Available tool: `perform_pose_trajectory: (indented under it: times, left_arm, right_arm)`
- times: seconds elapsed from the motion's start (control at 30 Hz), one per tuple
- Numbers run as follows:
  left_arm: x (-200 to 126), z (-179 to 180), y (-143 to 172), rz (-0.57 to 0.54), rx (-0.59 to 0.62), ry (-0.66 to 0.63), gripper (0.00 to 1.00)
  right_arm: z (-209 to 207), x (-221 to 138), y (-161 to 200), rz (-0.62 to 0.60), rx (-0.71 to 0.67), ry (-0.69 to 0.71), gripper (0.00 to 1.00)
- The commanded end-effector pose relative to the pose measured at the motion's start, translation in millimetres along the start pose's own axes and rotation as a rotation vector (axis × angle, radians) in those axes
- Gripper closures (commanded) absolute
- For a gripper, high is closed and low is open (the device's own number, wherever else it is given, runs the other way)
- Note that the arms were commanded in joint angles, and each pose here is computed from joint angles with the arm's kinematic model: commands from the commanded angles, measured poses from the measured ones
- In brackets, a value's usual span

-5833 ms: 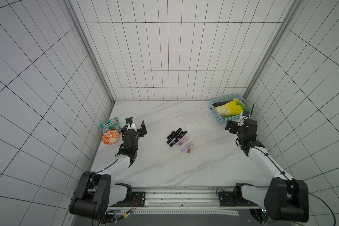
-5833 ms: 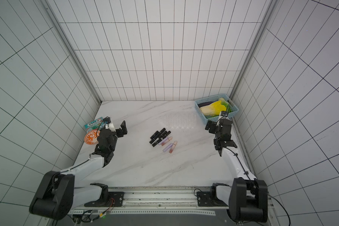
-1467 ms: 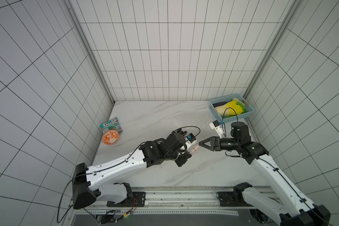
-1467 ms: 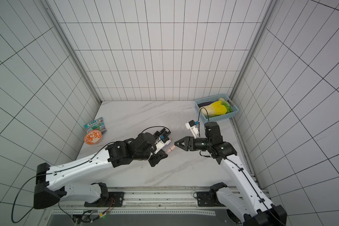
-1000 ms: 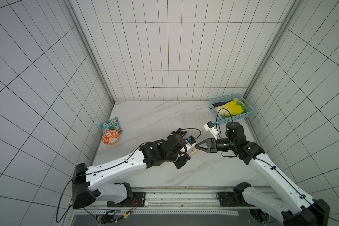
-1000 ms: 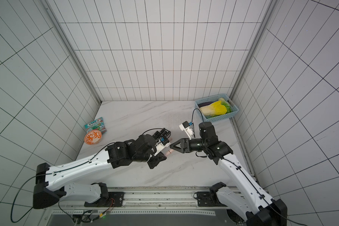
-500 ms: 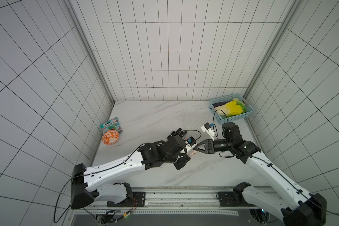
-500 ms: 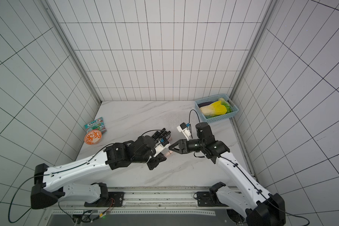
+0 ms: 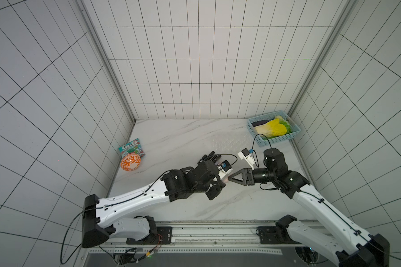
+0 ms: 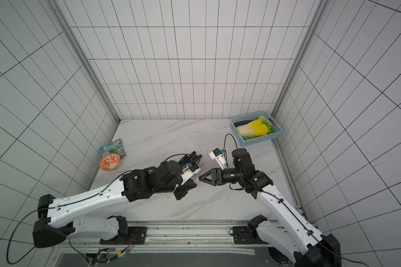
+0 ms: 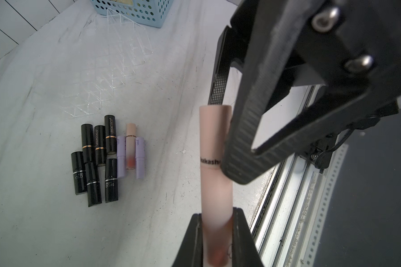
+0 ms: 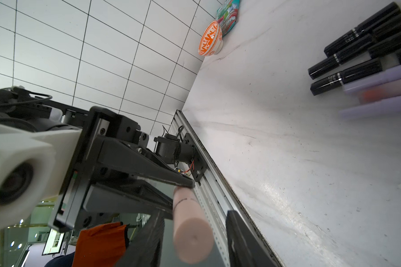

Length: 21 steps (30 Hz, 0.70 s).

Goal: Arrange the lipsticks in the organizer
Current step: Pick up the lipstick at the center of the board.

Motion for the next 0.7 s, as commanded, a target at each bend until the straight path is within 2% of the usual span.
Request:
perform_pose_trajectory:
  times: [0.0,0.13,0.2,0.27,0.3,0.4,0.43,0.47,0.5,0.57,0.63,0.67]
  left_arm:
    - [-10.8,-5.4,-10.7,-0.067,0.015,0.021,0.88]
    - [-10.1,-6.4,-10.2,-0.063,0.018,0.024,0.88]
    - [-10.7,-6.8,-10.2,-0.064,0.019,0.025,0.88]
    - [-10.8,-6.8,-9.6,-0.065,0.018,0.024,0.88]
    - [-11.5,-6.5,-9.6,-0.067,0.019,0.021,0.88]
    - [-12.7,-5.3,-9.5,-0.076,0.02,0.008,0.88]
    - [-13.3,-4.5,-10.5,-0.087,0.018,-0.004,0.85]
    - [-13.6,-3.3,-11.4,-0.098,0.016,-0.019,0.81]
    - [-14.4,-2.2,-12.7,-0.112,0.013,-0.037,0.73]
    - [-17.7,0.7,-18.1,-0.164,-0.005,-0.083,0.47]
    - [-24.4,4.1,-25.2,-0.246,-0.041,-0.131,0.25]
    - [-28.7,4.6,-28.4,-0.286,-0.054,-0.136,0.18]
  right_arm:
    - [3.6,1.2,-7.8,-0.032,-0.031,-0.007,0.56]
    - [3.6,3.3,-15.3,-0.052,-0.029,-0.019,0.44]
    - [3.9,4.0,-17.7,-0.057,-0.03,-0.022,0.44]
    - [4.3,4.5,-17.6,-0.056,-0.029,-0.027,0.53]
    - [4.6,4.5,-16.8,-0.055,-0.028,-0.028,0.61]
    - [6.2,3.1,-15.2,-0.062,-0.029,-0.027,0.78]
    - [7.6,2.0,-15.5,-0.067,-0.031,-0.025,0.82]
    - [8.8,0.9,-15.9,-0.074,-0.033,-0.02,0.85]
    - [11.2,-0.9,-17.4,-0.085,-0.038,-0.016,0.87]
    - [17.9,-5.7,-22.5,-0.118,-0.054,-0.002,0.89]
    - [27.9,-13.3,-31.0,-0.172,-0.078,0.027,0.9]
    - [33.2,-17.5,-35.2,-0.201,-0.09,0.042,0.9]
Point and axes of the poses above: each gripper's point midway between its finger pads, its own x axis out along the fingers, its own z axis along the line the jaws close on, y = z × x, the point moved 10 cm from there along -x, back along the fingers, and after that the axes turned 11 degrees about -x, right-handed, at the moved point
